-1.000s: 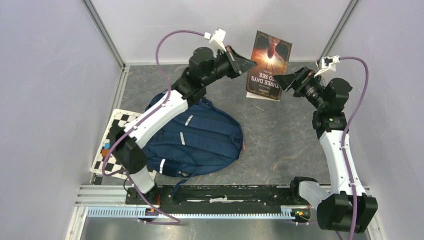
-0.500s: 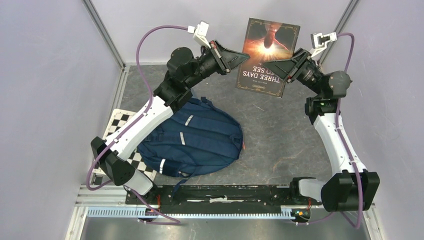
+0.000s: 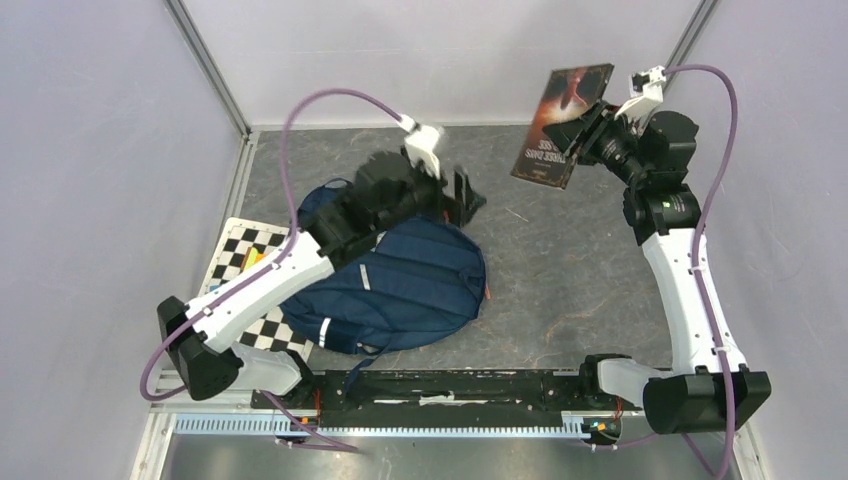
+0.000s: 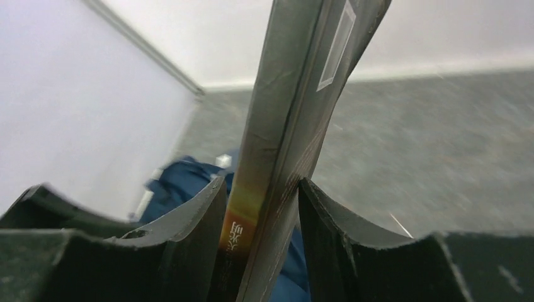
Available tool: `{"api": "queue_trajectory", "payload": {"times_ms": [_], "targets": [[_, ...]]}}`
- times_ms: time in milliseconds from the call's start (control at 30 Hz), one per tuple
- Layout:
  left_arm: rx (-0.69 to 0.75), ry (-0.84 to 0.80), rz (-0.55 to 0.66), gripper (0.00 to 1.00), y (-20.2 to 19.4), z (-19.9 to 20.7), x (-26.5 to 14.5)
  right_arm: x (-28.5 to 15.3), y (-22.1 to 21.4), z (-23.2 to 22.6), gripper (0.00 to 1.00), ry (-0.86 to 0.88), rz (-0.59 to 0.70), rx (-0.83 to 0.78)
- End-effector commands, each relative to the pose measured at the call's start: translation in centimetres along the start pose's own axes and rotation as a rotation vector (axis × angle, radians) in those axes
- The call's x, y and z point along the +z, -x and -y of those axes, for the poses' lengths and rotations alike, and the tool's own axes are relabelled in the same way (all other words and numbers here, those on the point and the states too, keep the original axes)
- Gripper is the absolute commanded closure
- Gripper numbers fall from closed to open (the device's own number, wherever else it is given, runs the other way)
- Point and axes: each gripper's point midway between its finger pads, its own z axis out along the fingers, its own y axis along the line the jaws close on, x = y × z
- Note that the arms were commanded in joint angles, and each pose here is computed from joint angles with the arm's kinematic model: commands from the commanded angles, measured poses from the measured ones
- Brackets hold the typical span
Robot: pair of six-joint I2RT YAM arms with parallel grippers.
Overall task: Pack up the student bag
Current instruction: Pick up the book from the center of the board.
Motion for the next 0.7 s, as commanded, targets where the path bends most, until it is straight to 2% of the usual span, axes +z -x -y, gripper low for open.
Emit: {"api": "queue_trajectory", "payload": {"times_ms": [0,100,200,433,567,667], "targets": [[0.299,0.055,-0.244,0.00,-9.2,-0.9,-1.4,-3.2,-2.7,5.7,1.00,-0.299,-0.087,-0.160],[0.344,-0.025,-0.346,0.00,-13.1,1.1,-2.3,-4.3,-4.0,7.0,1.00,-0.357,-0.095,-0.161],[0.356,-0.004,-0.452,0.00,-16.4,0.9,-2.5,-4.7,-4.9,7.6,1.00,-0.378,-0.108,-0.156],[0.185,0.204,-0.613,0.00,-20.7,-1.3,-1.6,-5.2,-5.2,7.5,1.00,-0.379,-0.118,-0.165],[0.090,0.221,-0.653,0.01,-22.3,-1.3,0.1,-5.6,-6.0,7.5,1.00,-0.374,-0.133,-0.165],[0.047,0.255,-0.670,0.06,-23.1,-1.7,1.3,-5.9,-6.4,7.5,1.00,-0.372,-0.147,-0.167]]}}
